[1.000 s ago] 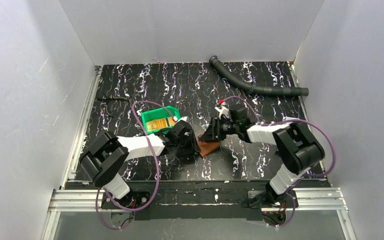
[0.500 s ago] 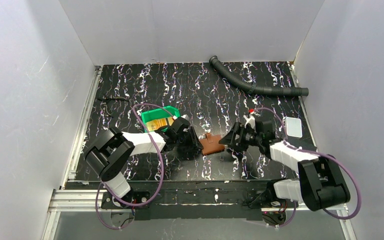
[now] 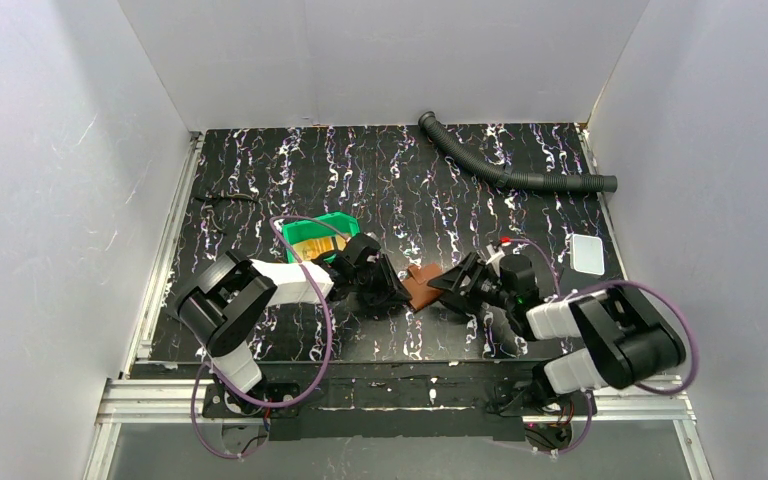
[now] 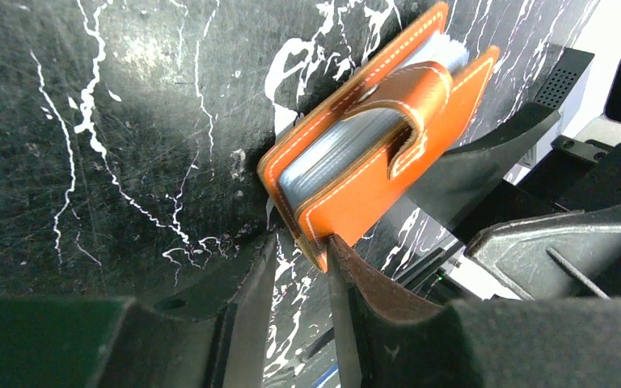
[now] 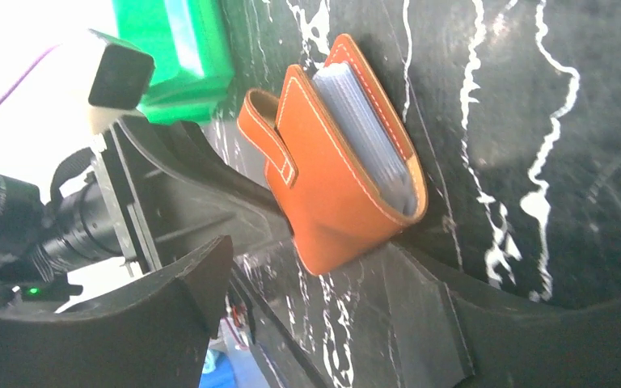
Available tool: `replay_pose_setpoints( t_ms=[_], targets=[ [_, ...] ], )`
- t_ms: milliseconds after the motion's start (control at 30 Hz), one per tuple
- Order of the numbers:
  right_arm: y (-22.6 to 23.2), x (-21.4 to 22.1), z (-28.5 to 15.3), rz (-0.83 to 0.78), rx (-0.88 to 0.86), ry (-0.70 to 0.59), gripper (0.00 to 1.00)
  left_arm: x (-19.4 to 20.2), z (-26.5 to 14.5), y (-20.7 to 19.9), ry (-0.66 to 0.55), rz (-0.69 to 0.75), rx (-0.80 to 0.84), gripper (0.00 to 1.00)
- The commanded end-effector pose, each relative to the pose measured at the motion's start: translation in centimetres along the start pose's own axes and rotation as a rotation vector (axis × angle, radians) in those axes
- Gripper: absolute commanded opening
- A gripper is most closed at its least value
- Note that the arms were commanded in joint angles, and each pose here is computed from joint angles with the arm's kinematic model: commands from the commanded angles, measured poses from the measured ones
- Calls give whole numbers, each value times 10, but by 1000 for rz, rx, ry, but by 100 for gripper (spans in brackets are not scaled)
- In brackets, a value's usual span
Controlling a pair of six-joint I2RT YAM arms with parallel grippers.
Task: Put the credit cards into the card holder
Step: Pick up the card holder from the center of the board.
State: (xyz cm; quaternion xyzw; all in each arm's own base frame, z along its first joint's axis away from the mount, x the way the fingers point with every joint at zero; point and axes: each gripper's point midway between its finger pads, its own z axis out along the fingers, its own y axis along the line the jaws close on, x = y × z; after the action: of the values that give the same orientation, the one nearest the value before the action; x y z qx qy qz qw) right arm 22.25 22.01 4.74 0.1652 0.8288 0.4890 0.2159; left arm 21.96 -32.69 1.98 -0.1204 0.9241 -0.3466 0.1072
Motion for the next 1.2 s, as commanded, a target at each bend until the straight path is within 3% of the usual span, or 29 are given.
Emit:
replay_pose_setpoints(
  t_ms=[0, 200, 533, 633, 700, 767, 900, 1033, 1167],
  targets=[
    [20, -22, 19, 7, -72, -109, 75, 30, -2, 59, 87, -64, -202, 29],
    [30, -31, 33, -45, -95, -138, 65, 32, 2, 54, 105, -62, -186, 29],
    [48, 3, 58, -23, -284, -6, 45, 37, 7, 63, 114, -60, -186, 27],
    [56, 8, 58, -28, -334, 12, 34, 38, 6, 66, 118, -55, -191, 27],
    [59, 10, 56, -39, -350, 22, 18, 39, 5, 66, 118, -44, -188, 27],
    [60, 9, 55, -52, -351, 27, 11, 38, 3, 62, 118, -27, -173, 28],
    [61, 3, 48, -94, -340, 44, 6, 36, -14, 41, 110, 59, -86, 35],
    [77, -11, 24, -135, -411, 98, 1, 31, -55, 8, 53, 154, 66, 50],
    [85, -11, 11, -236, -386, 282, 1, 22, -116, -24, -22, 292, 168, 63]
  ],
)
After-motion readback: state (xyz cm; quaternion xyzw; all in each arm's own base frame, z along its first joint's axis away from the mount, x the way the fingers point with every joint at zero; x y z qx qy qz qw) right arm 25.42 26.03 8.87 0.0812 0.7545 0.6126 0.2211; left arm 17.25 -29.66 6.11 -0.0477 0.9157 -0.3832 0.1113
